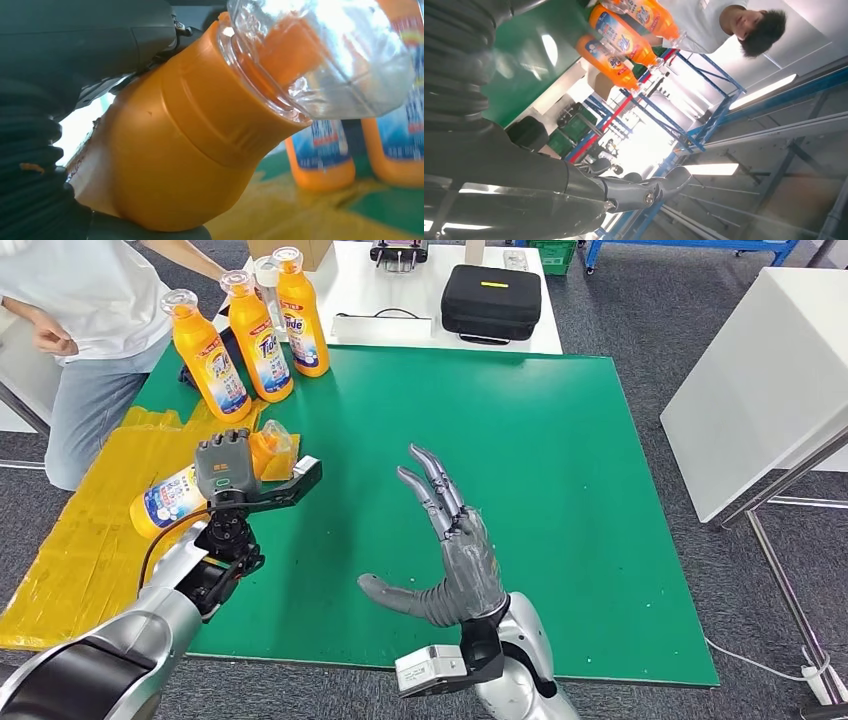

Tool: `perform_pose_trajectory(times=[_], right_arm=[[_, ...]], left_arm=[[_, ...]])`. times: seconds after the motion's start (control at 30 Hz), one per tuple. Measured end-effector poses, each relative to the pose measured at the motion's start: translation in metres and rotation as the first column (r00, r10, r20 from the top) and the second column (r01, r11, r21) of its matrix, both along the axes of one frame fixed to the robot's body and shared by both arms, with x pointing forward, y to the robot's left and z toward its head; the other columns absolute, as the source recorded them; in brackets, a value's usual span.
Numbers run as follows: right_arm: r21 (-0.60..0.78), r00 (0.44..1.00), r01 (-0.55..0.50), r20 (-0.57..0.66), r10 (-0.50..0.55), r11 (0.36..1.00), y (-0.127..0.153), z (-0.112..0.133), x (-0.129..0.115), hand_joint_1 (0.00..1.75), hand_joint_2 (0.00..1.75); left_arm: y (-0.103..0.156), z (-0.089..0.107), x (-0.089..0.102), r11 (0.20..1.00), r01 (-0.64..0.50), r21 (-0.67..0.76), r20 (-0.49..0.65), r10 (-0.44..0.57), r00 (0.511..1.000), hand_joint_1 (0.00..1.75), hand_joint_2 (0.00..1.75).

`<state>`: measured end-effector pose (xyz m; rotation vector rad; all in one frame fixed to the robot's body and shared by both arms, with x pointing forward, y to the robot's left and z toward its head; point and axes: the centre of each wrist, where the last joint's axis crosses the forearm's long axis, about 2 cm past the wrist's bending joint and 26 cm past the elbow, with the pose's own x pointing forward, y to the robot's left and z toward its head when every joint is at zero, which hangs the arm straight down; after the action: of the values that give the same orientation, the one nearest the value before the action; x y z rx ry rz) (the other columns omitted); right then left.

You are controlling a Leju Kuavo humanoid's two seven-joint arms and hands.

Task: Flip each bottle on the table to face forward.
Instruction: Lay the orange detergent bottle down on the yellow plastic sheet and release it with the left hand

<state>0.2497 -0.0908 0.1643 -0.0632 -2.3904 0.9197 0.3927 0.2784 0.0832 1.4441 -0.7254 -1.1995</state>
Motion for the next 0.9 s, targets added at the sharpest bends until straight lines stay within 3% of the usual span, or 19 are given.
perform_pose_trajectory(times=[0.07,0.1,0.2,0.23,0.4,0.9], right_arm=[[-0.001,1.0,0.004,-0.001,-0.004,1.0,-0.001,0.0,-0.002,0.0,1.75],[-0.001,1.0,0.005,-0.001,-0.005,1.0,-0.001,0.0,-0.002,0.0,1.75],[-0.004,1.0,0.009,0.001,-0.009,1.0,-0.002,0.0,-0.003,0.0,1.75],[-0.006,1.0,0.01,0.003,-0.01,1.0,-0.002,0.0,-0.004,0.0,1.75],[-0.008,1.0,0.015,0.004,-0.015,1.0,-0.003,0.001,-0.005,0.0,1.75],[-0.008,1.0,0.015,0.002,-0.015,1.0,-0.003,0.0,-0.006,0.0,1.75]], left_arm=[[0.0,-0.005,-0.004,1.0,-0.002,0.002,-0.022,0.002,1.0,1.75,1.75],[0.001,-0.008,-0.006,1.0,-0.001,0.002,-0.032,0.001,0.999,1.4,1.75],[0.003,-0.015,-0.012,1.0,0.016,-0.023,-0.063,-0.017,0.998,0.09,1.75],[0.004,-0.017,-0.014,0.999,0.025,-0.045,-0.072,-0.028,0.997,0.0,1.75],[0.006,-0.021,-0.018,0.987,0.047,-0.152,-0.062,-0.057,0.996,0.0,1.75],[0.007,-0.02,-0.017,0.982,0.027,-0.189,-0.044,-0.036,0.998,0.0,1.75]])
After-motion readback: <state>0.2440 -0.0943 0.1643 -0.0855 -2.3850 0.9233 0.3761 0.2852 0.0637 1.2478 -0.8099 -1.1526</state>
